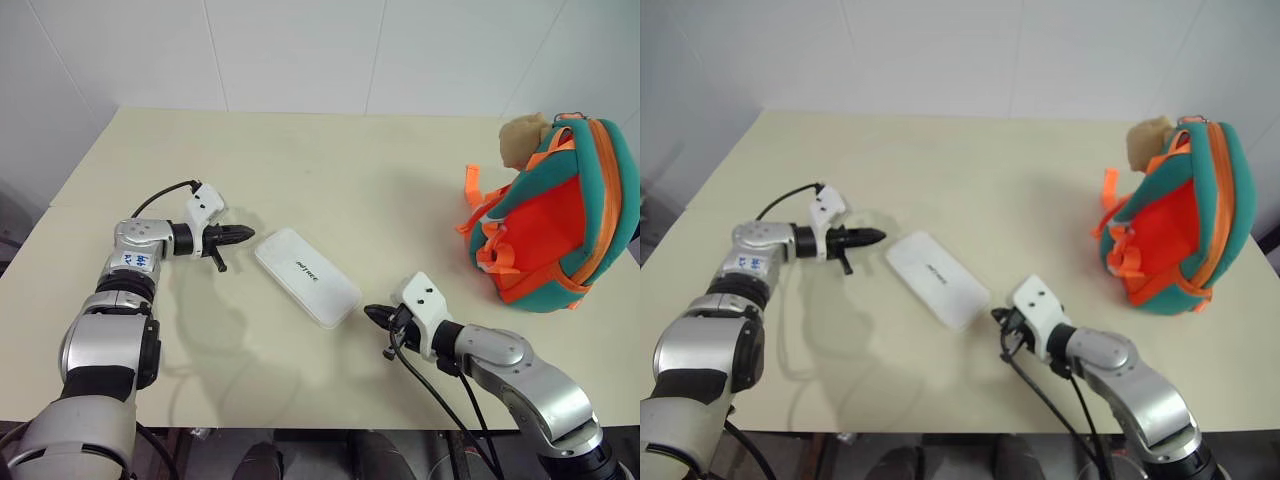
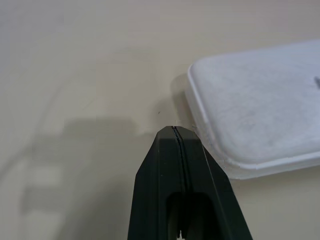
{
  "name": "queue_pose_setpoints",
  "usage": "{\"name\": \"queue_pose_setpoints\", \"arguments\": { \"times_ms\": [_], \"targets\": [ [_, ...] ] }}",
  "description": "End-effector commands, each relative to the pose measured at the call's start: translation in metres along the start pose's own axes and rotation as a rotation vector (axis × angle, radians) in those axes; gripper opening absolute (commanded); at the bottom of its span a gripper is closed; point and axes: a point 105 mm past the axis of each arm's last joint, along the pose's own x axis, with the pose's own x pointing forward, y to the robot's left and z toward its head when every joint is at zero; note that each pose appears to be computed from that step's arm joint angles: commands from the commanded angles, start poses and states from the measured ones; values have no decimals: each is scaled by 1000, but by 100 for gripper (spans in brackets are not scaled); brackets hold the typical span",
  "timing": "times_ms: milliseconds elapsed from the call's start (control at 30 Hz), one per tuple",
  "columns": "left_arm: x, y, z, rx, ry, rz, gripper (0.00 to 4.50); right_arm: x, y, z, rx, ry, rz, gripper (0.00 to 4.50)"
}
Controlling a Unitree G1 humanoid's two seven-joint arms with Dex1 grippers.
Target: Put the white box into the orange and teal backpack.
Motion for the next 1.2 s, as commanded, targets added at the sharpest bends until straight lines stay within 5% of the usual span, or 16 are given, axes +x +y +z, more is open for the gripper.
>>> {"name": "queue_pose_setpoints", "arguments": {
  "times_ms": [33, 400, 1200],
  "targets": [
    [6, 1, 11, 27, -20, 6, 0, 1, 3, 8, -35, -24, 0, 12],
    [18, -13, 12, -4, -44, -67, 0, 17, 8, 9, -56, -13, 18, 12],
    [-17, -54, -20, 49, 61, -449, 0, 15, -3, 19, -142, -20, 29, 12]
  ]
}}
